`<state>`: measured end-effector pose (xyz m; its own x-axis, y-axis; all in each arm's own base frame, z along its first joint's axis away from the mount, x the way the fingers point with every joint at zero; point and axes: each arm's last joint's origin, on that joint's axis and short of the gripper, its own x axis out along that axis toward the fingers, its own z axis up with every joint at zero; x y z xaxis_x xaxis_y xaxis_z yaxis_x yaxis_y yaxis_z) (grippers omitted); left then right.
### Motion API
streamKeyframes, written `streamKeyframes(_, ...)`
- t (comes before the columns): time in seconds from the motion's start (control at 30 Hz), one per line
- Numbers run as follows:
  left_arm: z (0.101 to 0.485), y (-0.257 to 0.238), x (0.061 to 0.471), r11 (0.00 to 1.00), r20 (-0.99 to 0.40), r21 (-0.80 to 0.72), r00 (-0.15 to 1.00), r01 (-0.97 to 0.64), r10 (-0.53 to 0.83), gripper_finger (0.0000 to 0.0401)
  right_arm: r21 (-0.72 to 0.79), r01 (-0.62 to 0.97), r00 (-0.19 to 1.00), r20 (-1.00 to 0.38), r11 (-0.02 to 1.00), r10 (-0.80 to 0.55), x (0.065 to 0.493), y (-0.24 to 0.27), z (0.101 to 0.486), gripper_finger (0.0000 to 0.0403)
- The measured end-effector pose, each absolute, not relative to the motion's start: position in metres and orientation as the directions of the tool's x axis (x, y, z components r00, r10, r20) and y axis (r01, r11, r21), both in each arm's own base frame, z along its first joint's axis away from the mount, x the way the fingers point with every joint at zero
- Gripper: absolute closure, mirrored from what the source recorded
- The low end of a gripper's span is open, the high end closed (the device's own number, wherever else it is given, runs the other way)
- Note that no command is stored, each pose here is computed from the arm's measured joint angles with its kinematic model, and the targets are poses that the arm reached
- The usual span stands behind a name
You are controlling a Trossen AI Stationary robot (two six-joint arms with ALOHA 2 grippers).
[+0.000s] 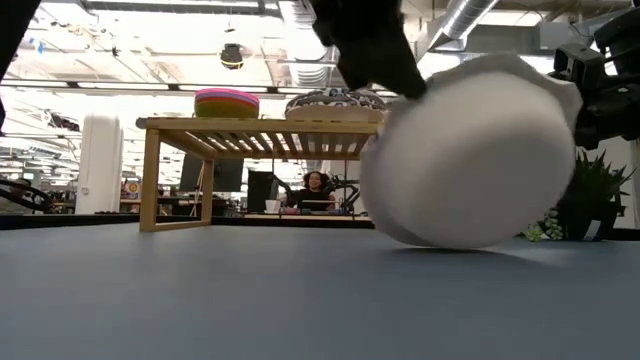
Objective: Place and stack bowls onto a shelf
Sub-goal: Stack the blue patterned bowl on top of the other blue patterned bowl on the shelf
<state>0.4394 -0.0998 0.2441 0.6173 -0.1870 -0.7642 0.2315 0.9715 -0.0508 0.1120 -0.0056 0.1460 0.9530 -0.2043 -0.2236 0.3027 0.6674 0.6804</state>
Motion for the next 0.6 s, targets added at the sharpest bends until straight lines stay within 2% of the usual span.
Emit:
streamKeyframes(0.2, 0.276, -0.097, 0.435, 0.970, -0.811, -0.032, 0.561, 0.240, -0.165, 0.0401, 0.680, 0.303, 0.953, -0.224, 0.667, -0.205, 0.112, -0.006, 0.146, 0.0184)
streamKeyframes(0.6, 0.336, -0.093, 0.423, 0.960, -0.819, -0.001, 0.551, 0.280, -0.162, 0.0401, 0.680, 0.303, 0.953, -0.224, 0.667, -0.205, 0.112, -0.006, 0.146, 0.0184)
